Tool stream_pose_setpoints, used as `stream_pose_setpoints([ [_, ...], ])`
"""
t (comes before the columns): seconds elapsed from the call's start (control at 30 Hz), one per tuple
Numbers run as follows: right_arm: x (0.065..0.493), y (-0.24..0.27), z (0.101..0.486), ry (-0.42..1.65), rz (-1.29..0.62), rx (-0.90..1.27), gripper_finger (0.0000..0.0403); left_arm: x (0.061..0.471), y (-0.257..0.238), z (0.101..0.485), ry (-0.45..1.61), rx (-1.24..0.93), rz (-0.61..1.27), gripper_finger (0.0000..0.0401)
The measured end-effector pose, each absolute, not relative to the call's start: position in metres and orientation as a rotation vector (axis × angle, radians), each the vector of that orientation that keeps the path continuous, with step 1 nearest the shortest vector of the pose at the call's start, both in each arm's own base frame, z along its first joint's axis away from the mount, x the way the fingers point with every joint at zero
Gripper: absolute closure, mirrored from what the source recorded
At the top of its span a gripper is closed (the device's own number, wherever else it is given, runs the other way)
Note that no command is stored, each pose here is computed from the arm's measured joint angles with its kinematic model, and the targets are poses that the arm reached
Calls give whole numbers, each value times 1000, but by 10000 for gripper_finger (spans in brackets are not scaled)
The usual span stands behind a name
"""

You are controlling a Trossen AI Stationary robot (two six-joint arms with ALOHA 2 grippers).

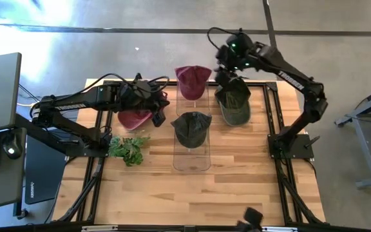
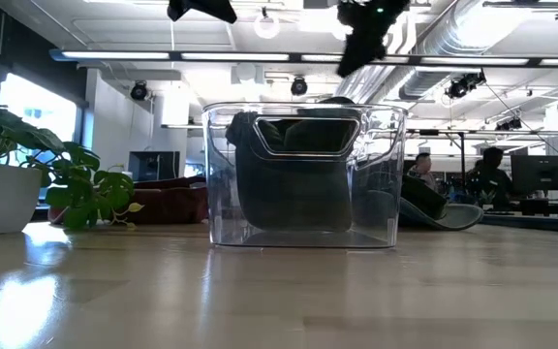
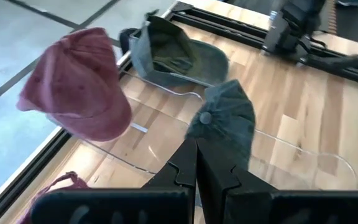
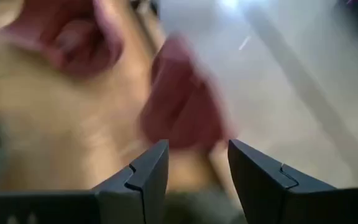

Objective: Pick & Place hat
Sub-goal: Put the black cap into the bottom transparent bin

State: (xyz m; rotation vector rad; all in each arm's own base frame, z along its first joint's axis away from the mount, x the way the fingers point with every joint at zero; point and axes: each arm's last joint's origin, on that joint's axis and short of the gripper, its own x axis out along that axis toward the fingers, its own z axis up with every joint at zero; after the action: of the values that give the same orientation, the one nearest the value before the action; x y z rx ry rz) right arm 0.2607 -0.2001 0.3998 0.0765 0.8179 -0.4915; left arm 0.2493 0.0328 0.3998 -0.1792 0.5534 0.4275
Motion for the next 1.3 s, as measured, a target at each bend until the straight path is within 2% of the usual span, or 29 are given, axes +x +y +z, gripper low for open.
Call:
stream_pose_setpoints([
  [0.17, 234, -187, 386, 1031, -401, 396, 258, 249, 32, 400, 572, -126, 373, 401],
  [0.37, 223, -157, 367, 1240, -444, 450, 277, 249, 31, 399, 590, -67, 344, 401],
  [0.6, 191, -111, 291, 1139, -551, 617, 294, 248, 29, 396, 624, -83, 288, 401],
  [0.77, 174, -90, 229, 1076, -471, 714, 266, 247, 29, 395, 644, -82, 287, 401],
  [0.9, 179, -80, 190, 982, -355, 599, 220, 247, 29, 395, 645, -83, 287, 401],
  [1.0, 185, -76, 173, 930, -394, 455, 196, 247, 29, 395, 643, -91, 291, 401],
  [1.3, 207, -71, 152, 811, -572, 38, 187, 254, 30, 390, 645, -158, 318, 401],
])
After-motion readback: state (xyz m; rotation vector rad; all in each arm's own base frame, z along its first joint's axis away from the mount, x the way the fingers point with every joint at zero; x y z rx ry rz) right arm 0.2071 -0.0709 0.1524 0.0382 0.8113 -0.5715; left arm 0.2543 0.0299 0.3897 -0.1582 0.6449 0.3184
